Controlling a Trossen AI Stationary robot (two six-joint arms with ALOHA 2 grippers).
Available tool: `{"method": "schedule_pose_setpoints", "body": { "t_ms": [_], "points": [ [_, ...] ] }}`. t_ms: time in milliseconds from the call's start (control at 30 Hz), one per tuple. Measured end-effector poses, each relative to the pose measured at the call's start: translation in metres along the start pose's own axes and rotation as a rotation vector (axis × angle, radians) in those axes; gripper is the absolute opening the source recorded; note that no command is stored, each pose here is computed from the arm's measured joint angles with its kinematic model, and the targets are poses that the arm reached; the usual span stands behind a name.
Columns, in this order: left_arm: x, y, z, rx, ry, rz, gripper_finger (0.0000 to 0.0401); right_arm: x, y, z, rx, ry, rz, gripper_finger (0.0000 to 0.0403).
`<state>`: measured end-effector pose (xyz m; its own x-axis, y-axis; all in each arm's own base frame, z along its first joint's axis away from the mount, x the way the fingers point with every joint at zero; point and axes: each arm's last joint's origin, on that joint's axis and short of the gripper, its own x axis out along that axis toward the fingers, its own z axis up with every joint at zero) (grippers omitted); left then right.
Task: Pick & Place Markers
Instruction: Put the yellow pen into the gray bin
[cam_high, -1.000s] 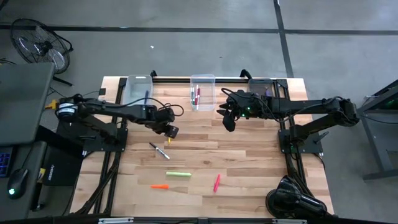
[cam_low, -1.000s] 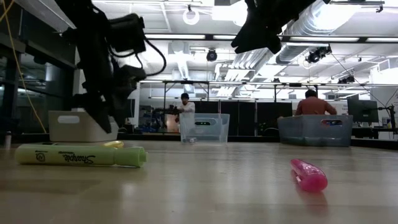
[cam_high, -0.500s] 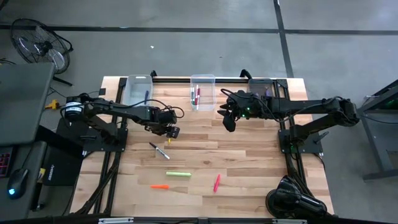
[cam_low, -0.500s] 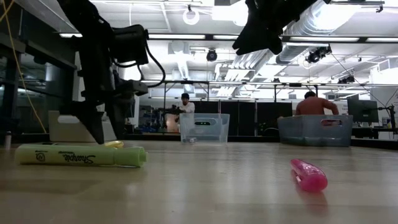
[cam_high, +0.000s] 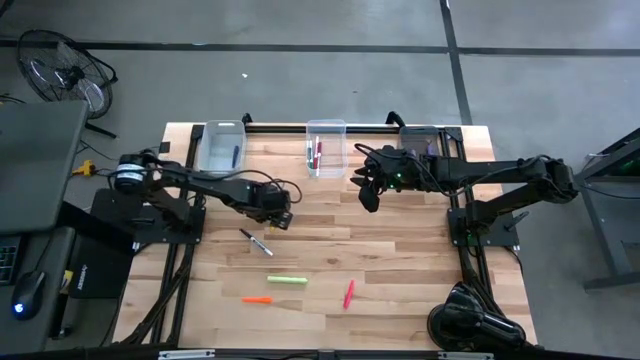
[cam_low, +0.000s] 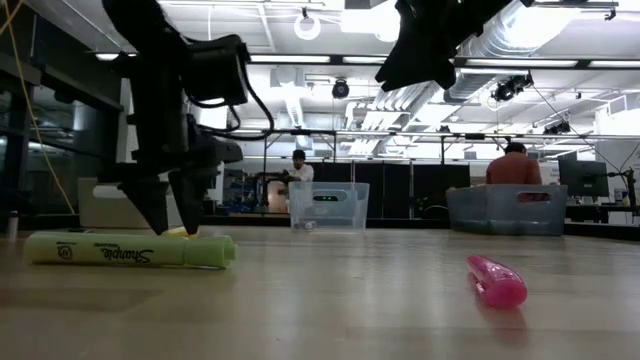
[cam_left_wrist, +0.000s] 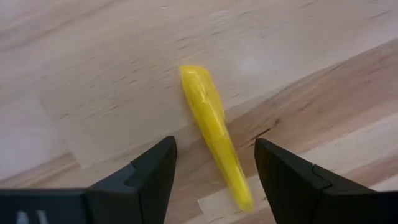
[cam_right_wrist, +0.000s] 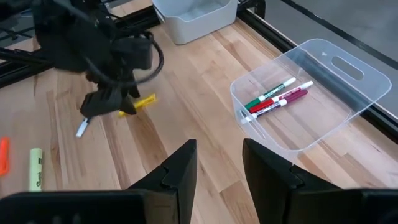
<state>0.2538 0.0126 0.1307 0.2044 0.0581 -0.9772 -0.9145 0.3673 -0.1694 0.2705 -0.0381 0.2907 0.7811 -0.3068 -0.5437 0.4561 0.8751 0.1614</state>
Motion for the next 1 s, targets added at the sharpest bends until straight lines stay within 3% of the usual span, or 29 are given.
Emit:
{"method": "schedule_pose_setpoints", "body": {
  "t_ms": [167, 333, 667, 1000],
  "points": [
    [-0.002, -0.012, 0.003, 0.073, -0.001, 0.08, 0.0215, 0.0, 0.0, 0.0, 0.002, 0.004, -0.002, 0.0119],
    [-0.01, -0.023, 0.009, 0.13, -0.01, 0.072, 0.0195, 0.0, 0.0, -0.001, 0.006, 0.007, 0.003, 0.0119],
    [0.001, -0.028, 0.009, 0.143, 0.036, 0.09, 0.0125, 0.0, 0.0, -0.001, 0.004, 0.017, 0.007, 0.0119],
    [0.002, -0.029, 0.009, 0.148, 0.053, 0.076, 0.0092, 0.0, 0.0, -0.002, 0.001, 0.019, 0.007, 0.0119]
  ]
}}
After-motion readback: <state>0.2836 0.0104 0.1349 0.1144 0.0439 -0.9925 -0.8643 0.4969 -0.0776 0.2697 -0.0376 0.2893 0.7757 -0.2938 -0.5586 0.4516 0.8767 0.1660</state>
